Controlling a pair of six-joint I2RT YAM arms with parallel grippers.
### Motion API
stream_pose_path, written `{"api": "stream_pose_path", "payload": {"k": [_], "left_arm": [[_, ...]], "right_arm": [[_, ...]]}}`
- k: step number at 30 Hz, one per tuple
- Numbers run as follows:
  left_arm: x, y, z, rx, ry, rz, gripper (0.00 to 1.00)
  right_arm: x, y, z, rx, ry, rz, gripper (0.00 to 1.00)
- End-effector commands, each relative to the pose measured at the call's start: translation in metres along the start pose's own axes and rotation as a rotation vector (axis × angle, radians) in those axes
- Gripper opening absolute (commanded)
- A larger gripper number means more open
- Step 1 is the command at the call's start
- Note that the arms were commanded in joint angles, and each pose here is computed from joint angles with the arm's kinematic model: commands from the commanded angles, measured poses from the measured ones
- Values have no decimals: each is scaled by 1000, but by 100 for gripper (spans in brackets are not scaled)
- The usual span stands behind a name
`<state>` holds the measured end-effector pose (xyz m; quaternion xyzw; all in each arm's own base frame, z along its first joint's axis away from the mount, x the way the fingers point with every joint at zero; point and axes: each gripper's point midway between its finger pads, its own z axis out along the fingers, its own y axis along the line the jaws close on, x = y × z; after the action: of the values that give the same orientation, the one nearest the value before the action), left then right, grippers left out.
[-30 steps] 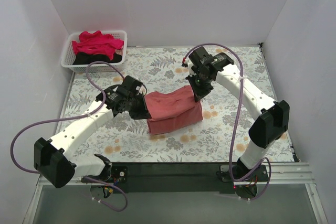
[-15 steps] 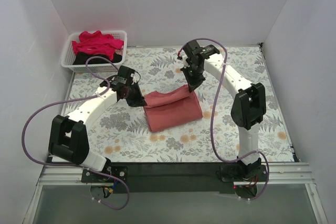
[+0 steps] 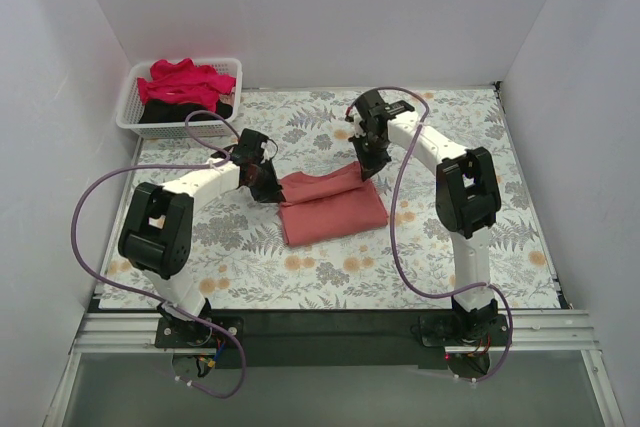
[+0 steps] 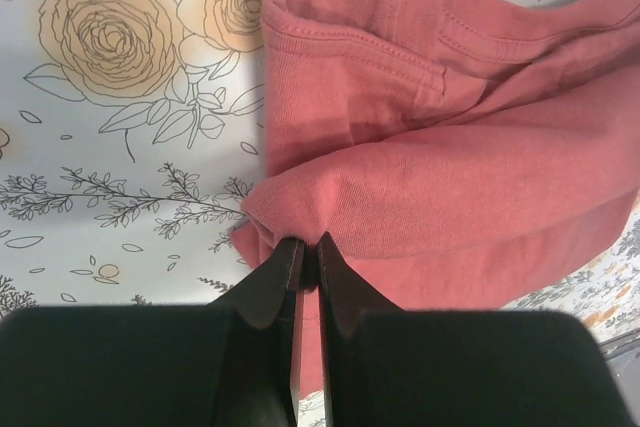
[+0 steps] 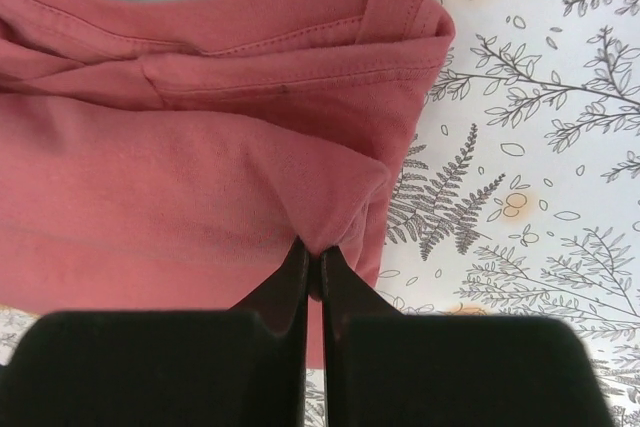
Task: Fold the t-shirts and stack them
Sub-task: Fold the tshirt
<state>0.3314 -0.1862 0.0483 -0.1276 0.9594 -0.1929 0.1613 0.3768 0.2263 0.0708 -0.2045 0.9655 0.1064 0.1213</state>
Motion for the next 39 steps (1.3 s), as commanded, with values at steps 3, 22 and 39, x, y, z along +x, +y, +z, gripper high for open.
{"api": "stream_pose_path", "payload": {"k": [3, 22, 39], "left_arm": [[-28, -17, -24, 63, -135, 42, 0], [-34, -46, -32, 181, -144, 117, 0], [-55, -42, 8, 124, -155, 120, 29]], "right_arm": [[-11, -3, -19, 19, -115, 17, 1], [12, -18, -37, 98, -245, 162, 1], [15, -39, -1, 107, -234, 207, 7]]}}
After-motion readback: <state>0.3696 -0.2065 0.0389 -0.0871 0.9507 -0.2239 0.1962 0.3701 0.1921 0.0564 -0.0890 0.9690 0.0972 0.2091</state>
